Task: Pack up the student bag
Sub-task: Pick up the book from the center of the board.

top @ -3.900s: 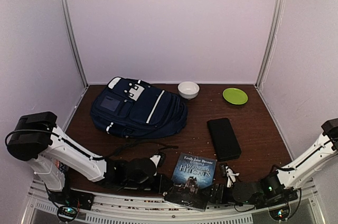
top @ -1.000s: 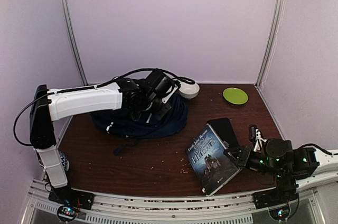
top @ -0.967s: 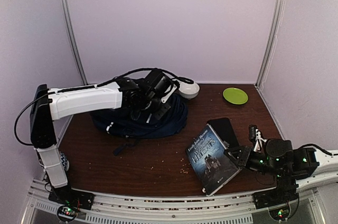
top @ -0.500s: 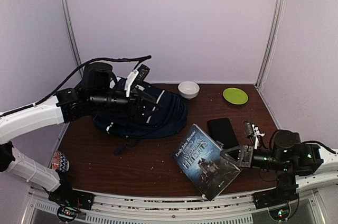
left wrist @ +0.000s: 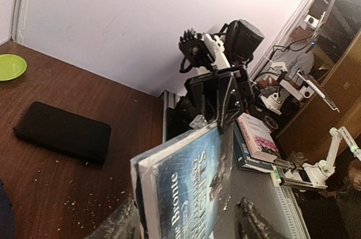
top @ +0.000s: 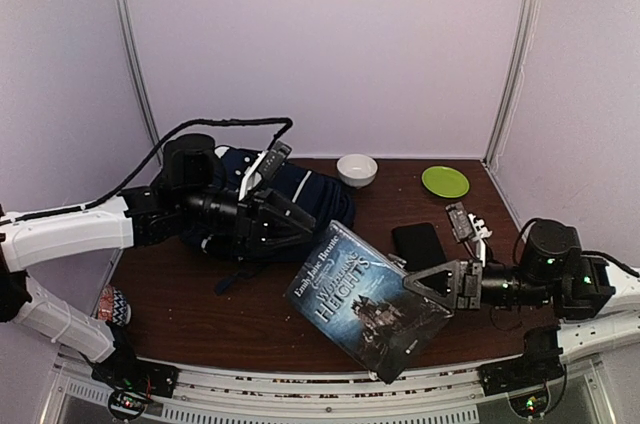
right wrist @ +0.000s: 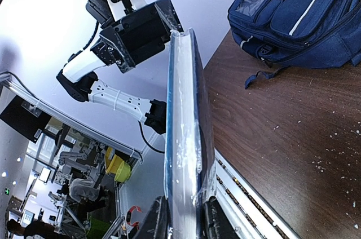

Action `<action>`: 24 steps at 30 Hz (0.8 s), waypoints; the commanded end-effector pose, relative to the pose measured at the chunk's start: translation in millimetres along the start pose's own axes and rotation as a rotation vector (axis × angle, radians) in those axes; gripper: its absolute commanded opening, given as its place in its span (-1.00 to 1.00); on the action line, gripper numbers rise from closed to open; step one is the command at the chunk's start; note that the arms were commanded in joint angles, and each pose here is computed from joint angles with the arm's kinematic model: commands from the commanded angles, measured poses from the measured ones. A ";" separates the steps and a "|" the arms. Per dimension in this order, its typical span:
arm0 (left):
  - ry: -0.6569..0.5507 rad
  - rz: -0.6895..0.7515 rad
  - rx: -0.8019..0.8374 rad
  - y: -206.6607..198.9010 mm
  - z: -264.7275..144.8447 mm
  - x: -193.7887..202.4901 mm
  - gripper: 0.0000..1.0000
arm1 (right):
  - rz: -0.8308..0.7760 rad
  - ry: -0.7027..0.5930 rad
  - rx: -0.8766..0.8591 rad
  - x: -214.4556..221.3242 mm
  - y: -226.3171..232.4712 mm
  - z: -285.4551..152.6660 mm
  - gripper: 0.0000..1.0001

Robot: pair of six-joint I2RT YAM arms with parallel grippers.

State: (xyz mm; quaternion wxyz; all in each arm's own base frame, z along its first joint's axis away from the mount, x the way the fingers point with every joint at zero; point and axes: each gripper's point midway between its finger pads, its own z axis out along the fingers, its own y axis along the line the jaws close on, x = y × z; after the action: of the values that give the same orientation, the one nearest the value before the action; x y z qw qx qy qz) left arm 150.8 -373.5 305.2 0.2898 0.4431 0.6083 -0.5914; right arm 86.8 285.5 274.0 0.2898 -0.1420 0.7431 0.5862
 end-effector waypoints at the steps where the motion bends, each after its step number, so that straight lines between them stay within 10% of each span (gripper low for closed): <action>1: 0.005 0.028 0.120 -19.5 6.8 2.9 0.96 | -0.038 -0.146 -0.233 -46.1 68.7 -16.0 -1.00; 24: -0.107 0.058 0.051 -11.1 -15.0 -13.4 0.96 | -0.068 -0.130 -0.331 -50.9 99.5 -17.2 -1.00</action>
State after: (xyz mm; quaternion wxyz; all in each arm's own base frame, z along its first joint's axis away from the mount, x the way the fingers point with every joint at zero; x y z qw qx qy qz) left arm 142.6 -372.5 300.4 0.2848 0.4563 0.5902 -0.6019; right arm 78.8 298.6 283.6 0.2780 -0.1722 0.7313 0.5985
